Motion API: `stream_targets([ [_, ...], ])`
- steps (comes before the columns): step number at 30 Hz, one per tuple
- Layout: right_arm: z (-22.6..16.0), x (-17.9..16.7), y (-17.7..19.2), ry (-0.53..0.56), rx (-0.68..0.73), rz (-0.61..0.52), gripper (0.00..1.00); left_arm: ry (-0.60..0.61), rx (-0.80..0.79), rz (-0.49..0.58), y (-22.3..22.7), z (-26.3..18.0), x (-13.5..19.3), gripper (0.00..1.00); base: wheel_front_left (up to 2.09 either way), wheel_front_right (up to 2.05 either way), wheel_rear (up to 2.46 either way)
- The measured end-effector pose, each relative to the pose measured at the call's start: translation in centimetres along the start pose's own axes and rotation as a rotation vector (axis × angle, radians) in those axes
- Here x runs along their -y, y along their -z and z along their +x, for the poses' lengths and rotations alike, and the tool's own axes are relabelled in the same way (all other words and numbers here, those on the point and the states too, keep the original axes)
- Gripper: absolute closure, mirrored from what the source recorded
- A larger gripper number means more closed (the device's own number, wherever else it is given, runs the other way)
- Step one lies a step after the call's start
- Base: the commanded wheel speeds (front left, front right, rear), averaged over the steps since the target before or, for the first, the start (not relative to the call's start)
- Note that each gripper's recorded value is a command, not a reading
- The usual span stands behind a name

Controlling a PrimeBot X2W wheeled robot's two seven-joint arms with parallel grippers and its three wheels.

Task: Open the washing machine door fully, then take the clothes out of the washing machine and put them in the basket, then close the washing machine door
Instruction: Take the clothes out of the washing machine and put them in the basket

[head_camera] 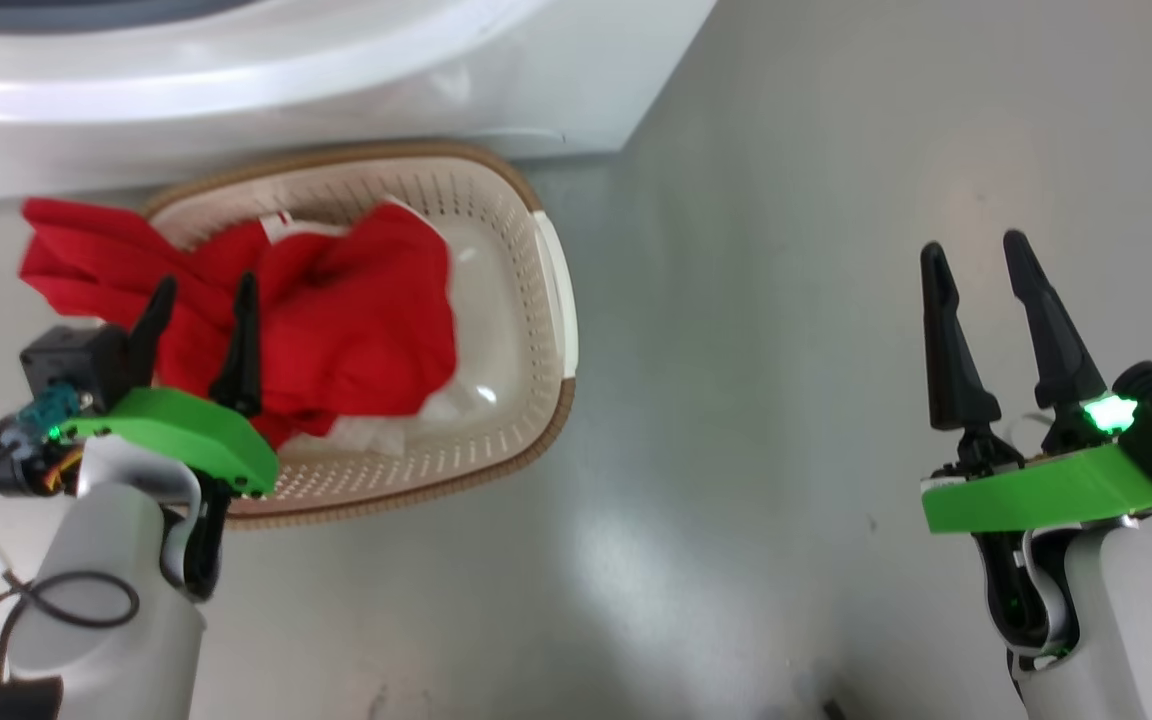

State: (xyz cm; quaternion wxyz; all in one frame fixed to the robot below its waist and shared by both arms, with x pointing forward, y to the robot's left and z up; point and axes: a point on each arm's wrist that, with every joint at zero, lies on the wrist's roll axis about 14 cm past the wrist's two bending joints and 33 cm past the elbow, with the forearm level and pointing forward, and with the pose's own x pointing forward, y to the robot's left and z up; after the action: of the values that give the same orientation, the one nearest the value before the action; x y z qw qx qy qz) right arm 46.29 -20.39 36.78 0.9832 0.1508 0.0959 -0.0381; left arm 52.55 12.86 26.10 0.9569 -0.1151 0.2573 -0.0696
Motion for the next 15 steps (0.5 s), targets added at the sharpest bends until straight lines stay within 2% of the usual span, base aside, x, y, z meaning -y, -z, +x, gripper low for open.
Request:
stream_targets([
  [15, -3.5, -1.5, -3.5, -0.031, 0.062, -0.009, 0.0, -0.019, 0.252, 0.026, -8.7, -6.8, 0.0, 0.0, 0.0, 0.0, 0.0],
])
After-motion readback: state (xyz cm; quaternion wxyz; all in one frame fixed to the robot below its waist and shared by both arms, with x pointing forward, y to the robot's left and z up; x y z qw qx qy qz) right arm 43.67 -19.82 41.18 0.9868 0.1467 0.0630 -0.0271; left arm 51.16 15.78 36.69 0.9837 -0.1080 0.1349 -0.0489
